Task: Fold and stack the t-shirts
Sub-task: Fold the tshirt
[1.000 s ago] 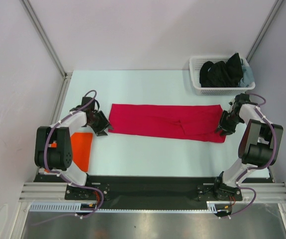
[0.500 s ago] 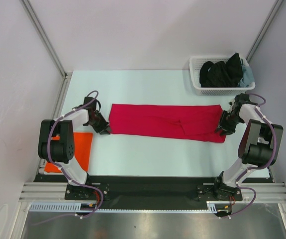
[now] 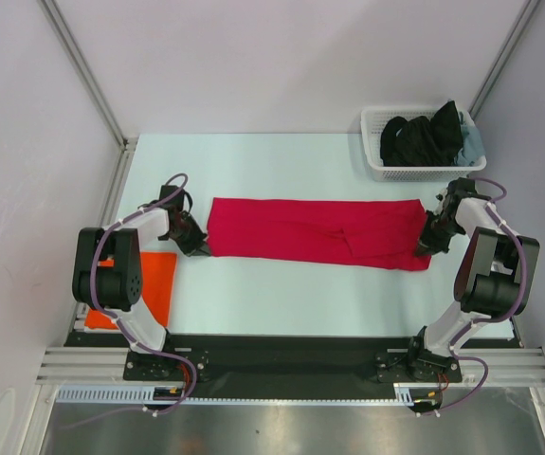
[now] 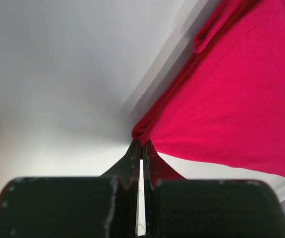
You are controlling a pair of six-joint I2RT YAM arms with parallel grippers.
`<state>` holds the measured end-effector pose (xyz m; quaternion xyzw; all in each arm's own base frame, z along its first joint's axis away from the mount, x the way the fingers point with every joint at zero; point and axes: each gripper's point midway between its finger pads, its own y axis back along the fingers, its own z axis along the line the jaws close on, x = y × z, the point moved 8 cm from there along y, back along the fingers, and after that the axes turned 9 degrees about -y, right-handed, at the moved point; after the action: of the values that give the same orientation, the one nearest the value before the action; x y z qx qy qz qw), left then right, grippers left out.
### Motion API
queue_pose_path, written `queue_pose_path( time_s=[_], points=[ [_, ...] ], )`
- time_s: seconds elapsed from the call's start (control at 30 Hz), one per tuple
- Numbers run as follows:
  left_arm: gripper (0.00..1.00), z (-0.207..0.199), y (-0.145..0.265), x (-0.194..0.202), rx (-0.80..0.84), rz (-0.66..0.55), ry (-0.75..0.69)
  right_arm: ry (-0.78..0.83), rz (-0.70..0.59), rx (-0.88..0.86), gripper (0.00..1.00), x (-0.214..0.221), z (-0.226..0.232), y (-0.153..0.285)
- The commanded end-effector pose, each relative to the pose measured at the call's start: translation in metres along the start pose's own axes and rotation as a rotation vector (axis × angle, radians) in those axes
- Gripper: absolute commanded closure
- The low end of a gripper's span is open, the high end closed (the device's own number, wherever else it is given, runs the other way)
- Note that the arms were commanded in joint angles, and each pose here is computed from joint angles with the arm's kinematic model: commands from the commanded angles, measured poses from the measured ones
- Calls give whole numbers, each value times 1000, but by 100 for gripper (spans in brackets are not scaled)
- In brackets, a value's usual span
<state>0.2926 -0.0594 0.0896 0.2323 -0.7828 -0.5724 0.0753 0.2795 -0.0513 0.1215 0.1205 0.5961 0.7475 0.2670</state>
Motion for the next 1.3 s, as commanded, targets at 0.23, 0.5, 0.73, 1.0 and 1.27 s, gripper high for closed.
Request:
queue_pose_path(
  time_s=[0.23,0.5,0.73,1.0,1.27],
  points=[
    [100,17,8,14,-80,-26,68,-91,-85,93,100,13,-19,16],
    [100,26,1,19,-137,13,104,-204,-67,214,100,12,-31,16],
    [100,28,5,15,-169,2,60,-250,34,242,100,11,-41,-7],
    [100,35,7,20,-204,23,21,-204,17,221,100,2,-39,-9],
    [65,22,54,3,-187,-135,-64,-147,-152,295,63,-16,-36,27]
  ],
)
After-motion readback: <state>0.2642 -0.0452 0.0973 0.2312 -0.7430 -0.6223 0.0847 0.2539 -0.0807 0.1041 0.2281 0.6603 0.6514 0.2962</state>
